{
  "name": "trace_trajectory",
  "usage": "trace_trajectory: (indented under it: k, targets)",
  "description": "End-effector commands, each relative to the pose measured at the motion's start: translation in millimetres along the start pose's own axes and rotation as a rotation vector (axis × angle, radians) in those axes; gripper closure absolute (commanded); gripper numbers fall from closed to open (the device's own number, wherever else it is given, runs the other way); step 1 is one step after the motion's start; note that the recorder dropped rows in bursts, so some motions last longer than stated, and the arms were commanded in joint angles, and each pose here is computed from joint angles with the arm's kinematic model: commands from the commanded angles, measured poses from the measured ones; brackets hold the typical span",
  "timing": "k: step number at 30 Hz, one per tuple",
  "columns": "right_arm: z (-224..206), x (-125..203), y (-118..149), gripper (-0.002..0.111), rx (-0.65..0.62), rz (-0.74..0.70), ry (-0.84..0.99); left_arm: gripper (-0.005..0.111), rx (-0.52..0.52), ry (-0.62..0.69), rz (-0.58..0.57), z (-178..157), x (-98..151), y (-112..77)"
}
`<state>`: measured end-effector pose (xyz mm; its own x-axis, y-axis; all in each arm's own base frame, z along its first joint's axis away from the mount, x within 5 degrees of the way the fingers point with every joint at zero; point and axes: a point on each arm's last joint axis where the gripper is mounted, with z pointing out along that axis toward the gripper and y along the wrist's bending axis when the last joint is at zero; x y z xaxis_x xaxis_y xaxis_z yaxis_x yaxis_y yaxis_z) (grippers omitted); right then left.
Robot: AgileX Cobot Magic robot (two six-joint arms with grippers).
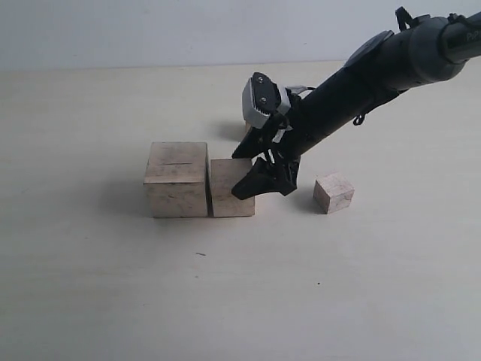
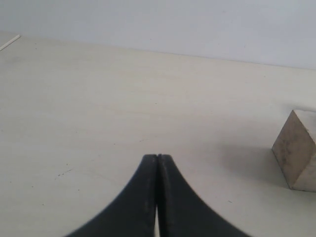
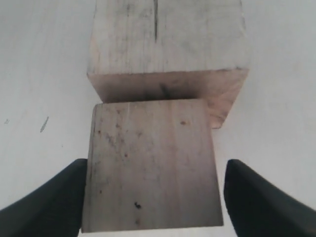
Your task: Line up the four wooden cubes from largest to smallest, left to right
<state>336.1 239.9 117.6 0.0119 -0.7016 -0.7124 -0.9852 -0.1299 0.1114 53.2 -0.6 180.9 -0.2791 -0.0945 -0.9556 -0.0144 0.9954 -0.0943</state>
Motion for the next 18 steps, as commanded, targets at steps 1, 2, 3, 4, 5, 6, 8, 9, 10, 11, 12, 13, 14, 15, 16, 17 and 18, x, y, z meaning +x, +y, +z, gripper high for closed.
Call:
trace_trajectory:
  k: [1,2,3,4,5,6,8,9,10,11,12,13,14,15,16,17,18]
  targets:
    - [-10,-13,1,0.035,0.032,0.010,-0.034,0.107,0.009,-0.013,-0.003,0,0,-0.5]
    - [-11,-13,1,0.035,0.034,0.025,-0.037,0.107,0.009,-0.013,-0.003,0,0,-0.5]
    - [-13,-16,2,0.035,0.035,0.029,-0.044,0.107,0.009,-0.013,-0.003,0,0,-0.5]
    - [-15,-18,2,0.035,0.036,0.041,-0.047,0.107,0.009,-0.013,-0.003,0,0,-0.5]
    - [-17,-20,3,0.035,0.039,0.047,-0.050,0.107,0.009,-0.013,-0.003,0,0,-0.5]
    - [-21,-24,5,0.035,0.043,0.058,-0.048,0.107,0.009,-0.013,-0.003,0,0,-0.5]
    - [-33,-34,10,0.035,0.046,0.066,-0.050,0.107,0.009,-0.013,-0.003,0,0,-0.5]
    - [-38,-38,12,0.035,0.050,0.062,-0.057,0.107,0.009,-0.013,-0.003,0,0,-0.5]
    - [-47,-47,16,0.035,0.056,0.068,-0.071,0.107,0.009,-0.013,-0.003,0,0,-0.5]
    - [-50,-50,17,0.036,0.061,0.074,-0.074,0.107,0.009,-0.013,-0.003,0,0,-0.5]
    - [-59,-55,19,0.038,0.095,0.117,-0.053,0.107,0.009,-0.013,-0.003,0,0,-0.5]
    - [-62,-55,19,0.039,0.119,0.148,-0.030,0.107,0.009,-0.013,-0.003,0,0,-0.5]
    - [-67,-49,18,0.041,0.166,0.196,0.064,0.107,0.009,-0.013,-0.003,0,0,-0.5]
    - [-68,-42,17,0.042,0.196,0.227,0.139,0.107,0.009,-0.013,-0.003,0,0,-0.5]
    - [-68,-33,14,0.042,0.226,0.270,0.211,0.107,0.009,-0.013,-0.003,0,0,-0.5]
    - [-65,-25,10,0.043,0.261,0.334,0.258,0.107,0.009,-0.013,-0.003,0,0,-0.5]
    - [-63,-20,8,0.045,0.281,0.421,0.274,0.107,0.009,-0.013,-0.003,0,0,-0.5]
